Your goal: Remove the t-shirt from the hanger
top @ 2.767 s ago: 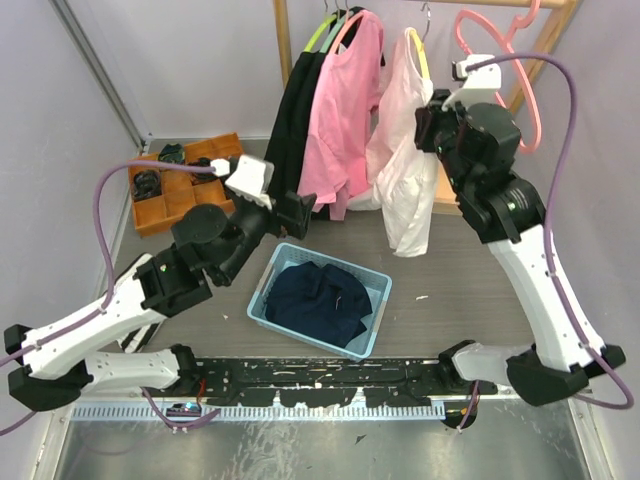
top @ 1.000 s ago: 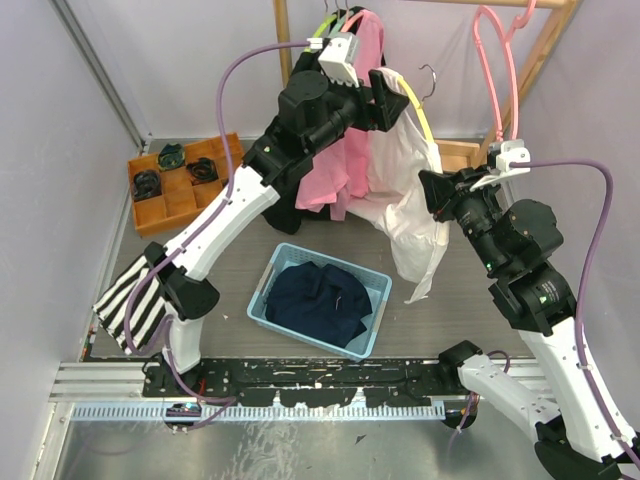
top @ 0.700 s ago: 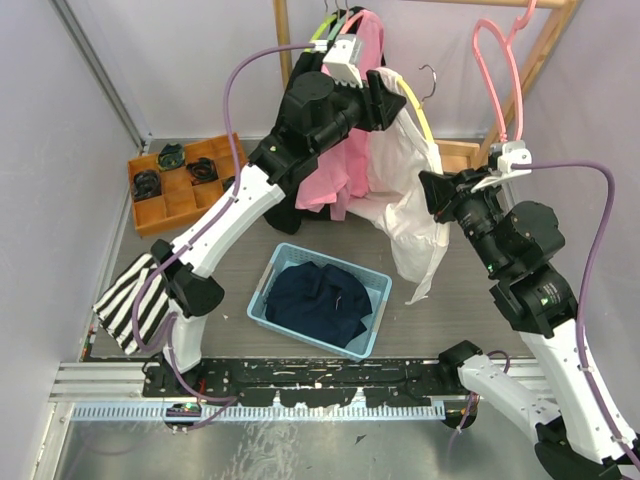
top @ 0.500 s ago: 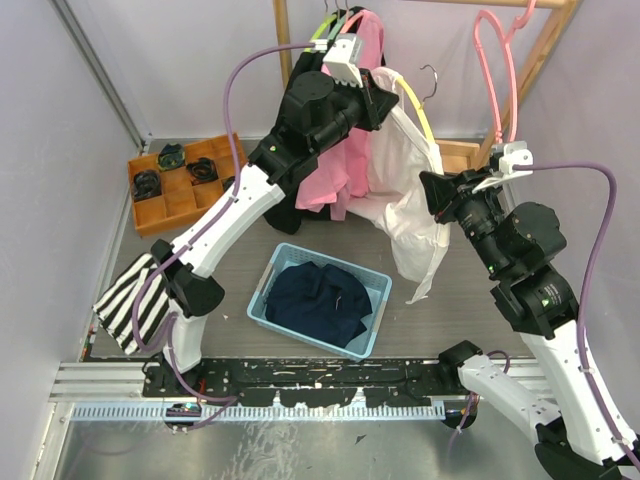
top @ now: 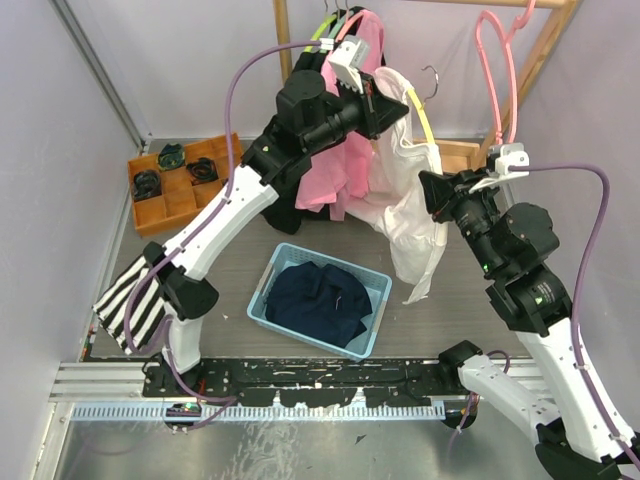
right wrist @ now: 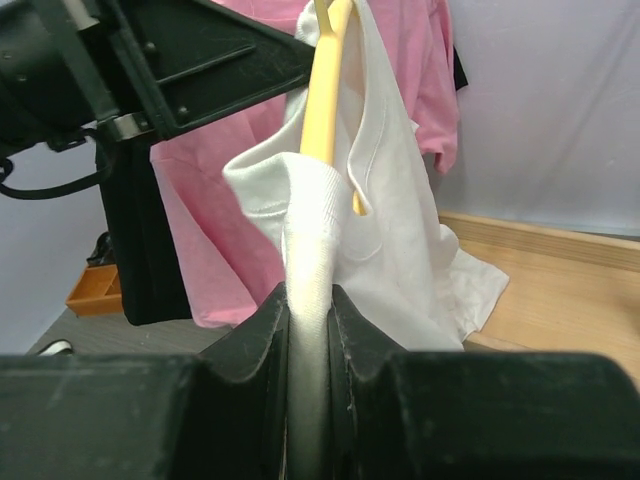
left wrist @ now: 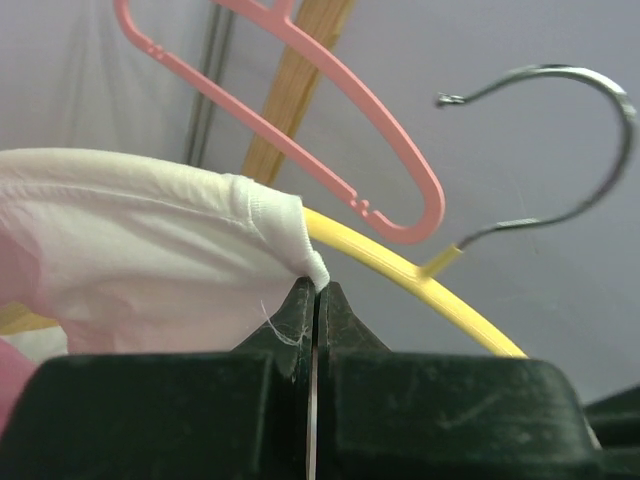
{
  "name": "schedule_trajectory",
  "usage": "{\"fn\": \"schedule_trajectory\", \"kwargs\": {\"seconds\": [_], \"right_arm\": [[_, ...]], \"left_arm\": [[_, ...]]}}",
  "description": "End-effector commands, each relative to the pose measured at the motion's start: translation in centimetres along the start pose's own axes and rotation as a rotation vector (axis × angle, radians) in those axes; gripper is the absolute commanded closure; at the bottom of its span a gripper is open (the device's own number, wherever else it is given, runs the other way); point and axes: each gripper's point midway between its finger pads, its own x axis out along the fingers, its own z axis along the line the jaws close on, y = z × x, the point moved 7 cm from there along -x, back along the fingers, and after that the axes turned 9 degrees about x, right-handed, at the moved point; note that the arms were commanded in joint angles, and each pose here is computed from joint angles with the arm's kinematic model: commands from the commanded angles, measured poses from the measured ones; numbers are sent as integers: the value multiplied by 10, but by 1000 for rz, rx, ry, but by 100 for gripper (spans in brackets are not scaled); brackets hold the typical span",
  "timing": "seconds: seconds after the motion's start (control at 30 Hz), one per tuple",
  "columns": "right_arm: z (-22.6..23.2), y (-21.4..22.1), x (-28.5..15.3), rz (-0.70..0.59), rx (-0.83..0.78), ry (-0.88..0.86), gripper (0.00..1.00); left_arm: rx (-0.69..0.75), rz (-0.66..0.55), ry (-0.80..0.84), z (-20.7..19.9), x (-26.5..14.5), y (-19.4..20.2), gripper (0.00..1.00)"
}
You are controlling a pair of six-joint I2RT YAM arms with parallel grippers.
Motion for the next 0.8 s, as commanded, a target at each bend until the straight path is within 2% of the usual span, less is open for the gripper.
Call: {"fn": "schedule_trajectory", "kwargs": {"seconds": [0.0, 0.27, 0.3, 0.37, 0.43, 0.53, 0.6, 0.77], "right_arm": [[8, -38, -6, -215, 33, -25, 99], [4, -39, -8, -248, 24, 1, 99], [4, -39, -9, -249, 24, -1, 99], [4, -39, -10, -252, 20, -3, 99], [3, -38, -10, -252, 12, -6, 99], [3, -37, -12, -253, 1, -17, 99], [4, -36, -13, -252, -7, -24, 99], [6, -32, -11, -229, -24, -53, 99]], "left_arm": [[4, -9, 191, -38, -31, -28, 100], [-2, 60, 216, -46, -46, -17, 100], [1, 65, 205, -45, -46, -16, 96], [15, 68, 176, -41, -46, -16, 81], [33, 62, 153, -39, -47, -17, 51], [68, 9, 132, -37, -51, -26, 25], [92, -35, 126, -36, -52, -30, 17], [162, -192, 155, -38, -54, -42, 7]]}}
